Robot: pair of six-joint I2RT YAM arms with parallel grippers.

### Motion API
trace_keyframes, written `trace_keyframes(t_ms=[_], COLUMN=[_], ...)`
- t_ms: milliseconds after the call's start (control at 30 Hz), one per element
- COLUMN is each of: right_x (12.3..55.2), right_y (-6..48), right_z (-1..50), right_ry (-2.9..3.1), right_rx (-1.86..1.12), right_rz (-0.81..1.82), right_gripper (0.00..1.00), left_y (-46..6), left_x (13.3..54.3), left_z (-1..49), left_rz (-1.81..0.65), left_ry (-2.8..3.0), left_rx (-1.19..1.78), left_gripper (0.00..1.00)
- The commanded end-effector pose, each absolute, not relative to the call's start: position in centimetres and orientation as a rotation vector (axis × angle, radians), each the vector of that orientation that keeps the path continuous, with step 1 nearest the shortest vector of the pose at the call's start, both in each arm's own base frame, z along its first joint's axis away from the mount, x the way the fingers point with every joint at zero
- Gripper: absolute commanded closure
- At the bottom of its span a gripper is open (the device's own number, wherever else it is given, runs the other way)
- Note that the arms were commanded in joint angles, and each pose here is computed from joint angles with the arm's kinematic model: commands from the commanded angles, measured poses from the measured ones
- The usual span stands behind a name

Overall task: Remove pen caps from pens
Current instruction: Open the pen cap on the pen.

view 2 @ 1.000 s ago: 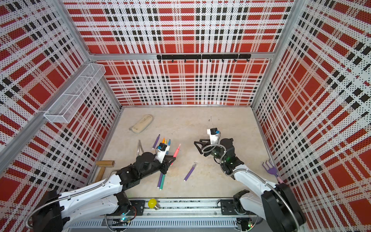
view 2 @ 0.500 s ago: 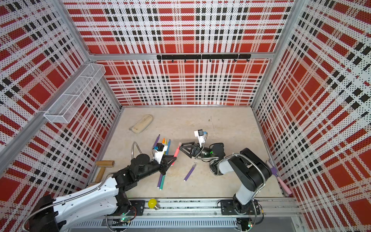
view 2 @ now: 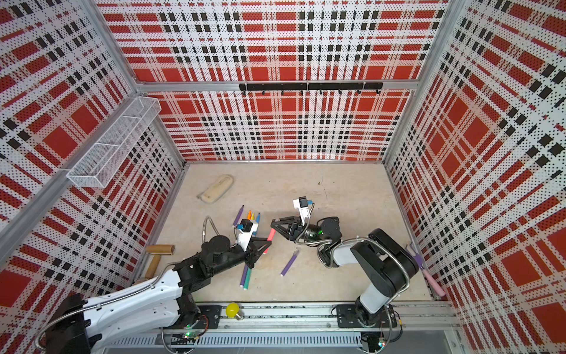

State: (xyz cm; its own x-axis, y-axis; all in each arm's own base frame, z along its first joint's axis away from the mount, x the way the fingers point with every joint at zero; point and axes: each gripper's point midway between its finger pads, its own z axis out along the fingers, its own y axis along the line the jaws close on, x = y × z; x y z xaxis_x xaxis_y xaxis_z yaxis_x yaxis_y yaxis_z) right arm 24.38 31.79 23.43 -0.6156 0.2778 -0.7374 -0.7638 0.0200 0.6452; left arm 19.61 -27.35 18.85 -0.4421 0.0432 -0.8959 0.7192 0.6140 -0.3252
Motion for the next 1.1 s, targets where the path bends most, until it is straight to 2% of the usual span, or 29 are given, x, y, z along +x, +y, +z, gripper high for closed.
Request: trace_keyframes(t_ms=[0, 133, 567, 867, 1067], right_x=[24.4, 24.3, 27.4, 30.4, 30.3], right_y=[31.9, 31.8, 30.8, 27.4, 25.3], right_z=[24.7, 24.9, 28.9, 31.9, 34.2], right_ry=[1.463, 1.443, 1.394, 1.33, 1.164], right_rx=[-0.552, -0.551, -0.517, -0.397, -0.293], right_rz=[1.665, 1.677, 1.552, 1.413, 1.58], right_gripper=[0.83, 1.0, 1.0, 1.0, 1.0], left_y=[-28.1, -28.5, -28.3, -27.3, -27.6], left_x=[19.4, 19.3, 17.7, 16.7, 16.2], left_z=[19.8, 19.5, 15.4, 12.9, 11.2], left_rz=[-0.923, -0.926, -0.924, -0.932, -0.936], left_ry=[1.856, 1.862, 1.988, 2.067, 2.119], left_rx=[0.616, 0.629, 0.647, 0.642, 0.667], left_gripper=[0.93, 0.93, 0.97, 1.0, 1.0])
